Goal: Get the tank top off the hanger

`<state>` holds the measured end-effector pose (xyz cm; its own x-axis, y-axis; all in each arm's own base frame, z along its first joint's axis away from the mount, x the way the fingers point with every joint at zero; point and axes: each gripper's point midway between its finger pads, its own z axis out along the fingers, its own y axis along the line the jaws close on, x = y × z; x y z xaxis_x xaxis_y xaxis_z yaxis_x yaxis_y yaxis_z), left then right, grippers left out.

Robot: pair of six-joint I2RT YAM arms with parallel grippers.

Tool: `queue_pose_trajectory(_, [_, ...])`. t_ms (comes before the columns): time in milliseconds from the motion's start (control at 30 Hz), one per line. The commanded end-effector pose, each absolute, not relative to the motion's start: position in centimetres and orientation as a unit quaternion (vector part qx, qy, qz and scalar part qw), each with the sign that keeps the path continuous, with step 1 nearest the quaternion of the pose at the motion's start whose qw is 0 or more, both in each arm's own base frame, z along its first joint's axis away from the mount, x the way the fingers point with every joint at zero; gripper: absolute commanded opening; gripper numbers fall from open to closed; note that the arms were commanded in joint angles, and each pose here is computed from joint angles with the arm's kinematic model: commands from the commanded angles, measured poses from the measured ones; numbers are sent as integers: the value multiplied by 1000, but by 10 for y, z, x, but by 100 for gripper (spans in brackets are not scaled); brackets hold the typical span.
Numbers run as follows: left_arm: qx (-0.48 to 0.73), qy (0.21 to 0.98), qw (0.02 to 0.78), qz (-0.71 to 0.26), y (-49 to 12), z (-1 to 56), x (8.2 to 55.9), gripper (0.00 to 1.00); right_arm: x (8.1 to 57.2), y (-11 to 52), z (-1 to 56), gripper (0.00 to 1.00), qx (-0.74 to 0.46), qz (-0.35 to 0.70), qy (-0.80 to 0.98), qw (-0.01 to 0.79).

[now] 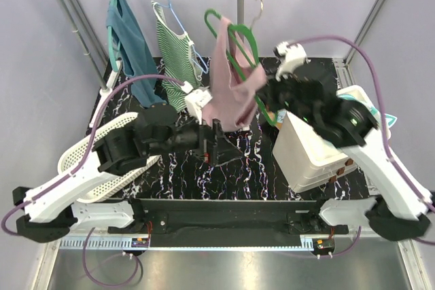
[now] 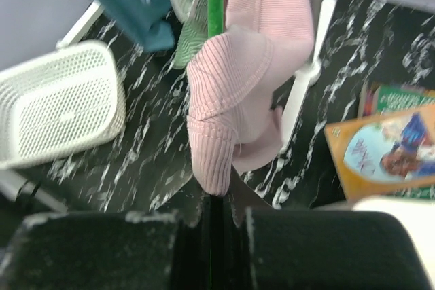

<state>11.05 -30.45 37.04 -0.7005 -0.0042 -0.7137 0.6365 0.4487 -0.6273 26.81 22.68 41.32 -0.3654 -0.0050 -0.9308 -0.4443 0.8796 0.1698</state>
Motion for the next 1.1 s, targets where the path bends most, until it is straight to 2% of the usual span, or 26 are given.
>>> queue_pose_trajectory(0, [193,745,426,-476,-316,418,130,99,208,209,427,0,-145,301,770,543])
queue_pose_trajectory(233, [134,746,519,-395,-290,448,176,99,131,196,386,0,-169,387,796,433])
queue_pose_trajectory(400, [137,789,497,-334,-292,429,203,99,108,186,381,0,-151,421,793,412])
queue_pose_trajectory(467, [135,793,502,-318,-288,436,213,96,103,184,380,0,-152,426,793,408])
queue_pose_trajectory(533, [139,804,498,-293,-285,433,222,84,98,182,379,0,-156,428,794,402])
queue_pose_trajectory(633, [154,806,492,-291,-290,433,222,75,95,179,379,0,-156,426,797,398])
queue_pose_trajectory(1067, [164,829,461,-271,-291,395,221,69,93,184,379,0,-163,433,798,385])
